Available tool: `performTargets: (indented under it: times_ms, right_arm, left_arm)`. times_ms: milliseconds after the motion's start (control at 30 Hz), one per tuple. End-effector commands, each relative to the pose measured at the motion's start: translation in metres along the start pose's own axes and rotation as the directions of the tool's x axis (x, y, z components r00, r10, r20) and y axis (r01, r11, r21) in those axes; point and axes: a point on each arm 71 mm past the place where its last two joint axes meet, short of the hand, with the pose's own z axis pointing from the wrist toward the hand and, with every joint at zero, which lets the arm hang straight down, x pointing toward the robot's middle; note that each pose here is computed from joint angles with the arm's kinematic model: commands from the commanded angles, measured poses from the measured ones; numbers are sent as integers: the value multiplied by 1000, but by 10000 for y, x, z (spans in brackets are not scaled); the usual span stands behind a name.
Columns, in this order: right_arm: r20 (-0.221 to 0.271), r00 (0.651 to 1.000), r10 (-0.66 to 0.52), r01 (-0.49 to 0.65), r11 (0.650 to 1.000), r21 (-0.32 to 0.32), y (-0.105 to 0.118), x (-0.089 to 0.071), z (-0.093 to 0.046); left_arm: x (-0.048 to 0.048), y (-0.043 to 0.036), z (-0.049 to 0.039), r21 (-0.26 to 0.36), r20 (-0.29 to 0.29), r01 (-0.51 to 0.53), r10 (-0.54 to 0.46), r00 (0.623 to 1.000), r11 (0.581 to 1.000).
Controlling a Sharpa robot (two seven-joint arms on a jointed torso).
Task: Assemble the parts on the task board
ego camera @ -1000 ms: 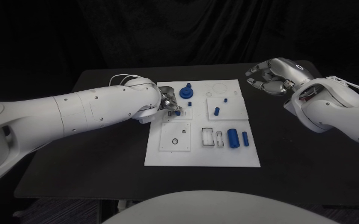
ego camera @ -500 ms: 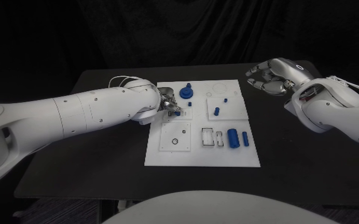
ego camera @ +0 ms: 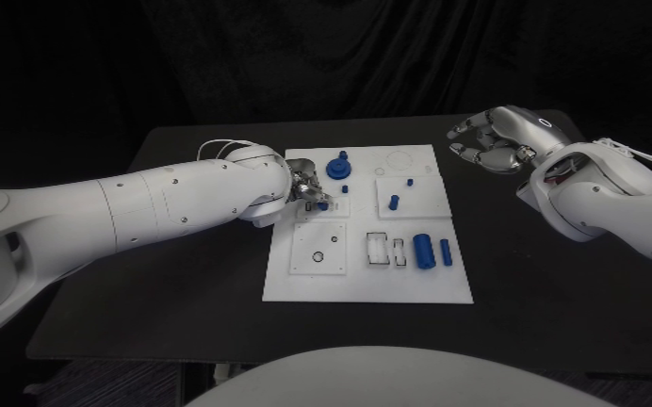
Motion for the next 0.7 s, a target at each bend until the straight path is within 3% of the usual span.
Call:
performTargets:
  times_ms: [33, 700]
  right_arm:
    - [-8, 1000, -2, 2, 1000, 18, -18, 12, -6]
    - [-21, 1000, -2, 2, 1000, 25, -21, 22, -10]
  left_arm:
    - [83, -11, 14, 11, -33, -7, 8, 999, 1000]
    - [114, 22, 21, -11, -54, -15, 14, 998, 1000]
